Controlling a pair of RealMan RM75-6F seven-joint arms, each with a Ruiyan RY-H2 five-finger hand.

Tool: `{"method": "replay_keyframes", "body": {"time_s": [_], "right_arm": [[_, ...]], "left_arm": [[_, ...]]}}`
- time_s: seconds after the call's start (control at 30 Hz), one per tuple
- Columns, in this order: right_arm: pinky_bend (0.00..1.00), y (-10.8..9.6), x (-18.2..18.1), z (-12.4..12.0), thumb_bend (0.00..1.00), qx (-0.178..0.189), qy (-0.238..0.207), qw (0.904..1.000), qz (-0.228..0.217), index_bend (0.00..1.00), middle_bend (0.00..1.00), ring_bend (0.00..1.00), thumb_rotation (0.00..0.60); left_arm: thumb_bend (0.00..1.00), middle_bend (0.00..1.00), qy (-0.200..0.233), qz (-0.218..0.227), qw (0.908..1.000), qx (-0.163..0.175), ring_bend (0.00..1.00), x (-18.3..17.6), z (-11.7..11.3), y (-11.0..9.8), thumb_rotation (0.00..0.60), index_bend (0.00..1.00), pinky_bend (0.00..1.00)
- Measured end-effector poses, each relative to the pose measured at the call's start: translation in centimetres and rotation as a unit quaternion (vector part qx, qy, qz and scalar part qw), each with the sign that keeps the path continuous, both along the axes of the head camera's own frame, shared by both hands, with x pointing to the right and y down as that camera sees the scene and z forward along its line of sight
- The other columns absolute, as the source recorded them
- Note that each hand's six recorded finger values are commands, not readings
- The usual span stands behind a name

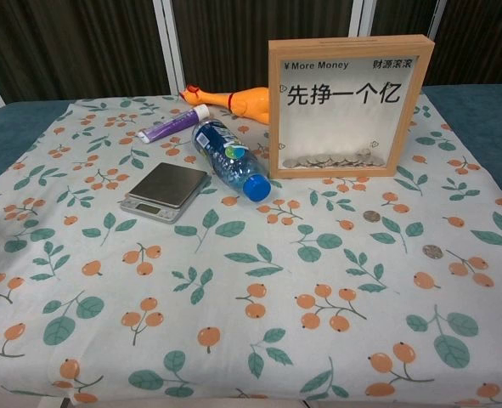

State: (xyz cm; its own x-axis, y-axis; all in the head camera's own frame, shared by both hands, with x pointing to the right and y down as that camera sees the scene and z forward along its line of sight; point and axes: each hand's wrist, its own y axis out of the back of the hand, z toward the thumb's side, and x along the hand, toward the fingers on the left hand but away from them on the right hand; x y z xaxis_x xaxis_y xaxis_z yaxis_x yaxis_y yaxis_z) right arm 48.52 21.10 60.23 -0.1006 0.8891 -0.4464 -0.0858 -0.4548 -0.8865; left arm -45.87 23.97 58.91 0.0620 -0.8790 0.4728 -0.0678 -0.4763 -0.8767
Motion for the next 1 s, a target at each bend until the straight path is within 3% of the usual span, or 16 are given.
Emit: {"method": "replay_keyframes", "body": {"time_s": [0.4, 0.8, 1.0], "right_arm": [[0.00, 0.4, -1.1, 0.6, 0.37, -0.003, -0.005, 0.9998, -0.018, 0.00, 0.00, 0.00, 0.600], [0.00, -1.0, -7.3, 4.1, 0.37, -0.012, -0.045, 0.9962, -0.073, 0.00, 0.00, 0.00, 0.600], [0.00, -0.6, -11.6, 6.4, 0.37, -0.018, -0.069, 0.9922, -0.102, 0.00, 0.00, 0.00, 0.600]], "left_arm": [[0.38, 0.00, 0.001, 0.013, 0.9999, 0.009, 0.00, 0.6, 0.0, 0.1, 0.600, 0.00, 0.00], [0.37, 0.00, 0.001, 0.001, 1.0000, -0.001, 0.00, 0.1, 0.4, 0.1, 0.600, 0.00, 0.00], [0.37, 0.00, 0.002, 0.003, 1.0000, -0.008, 0.00, 0.1, 0.9, 0.3, 0.600, 0.00, 0.00]]}}
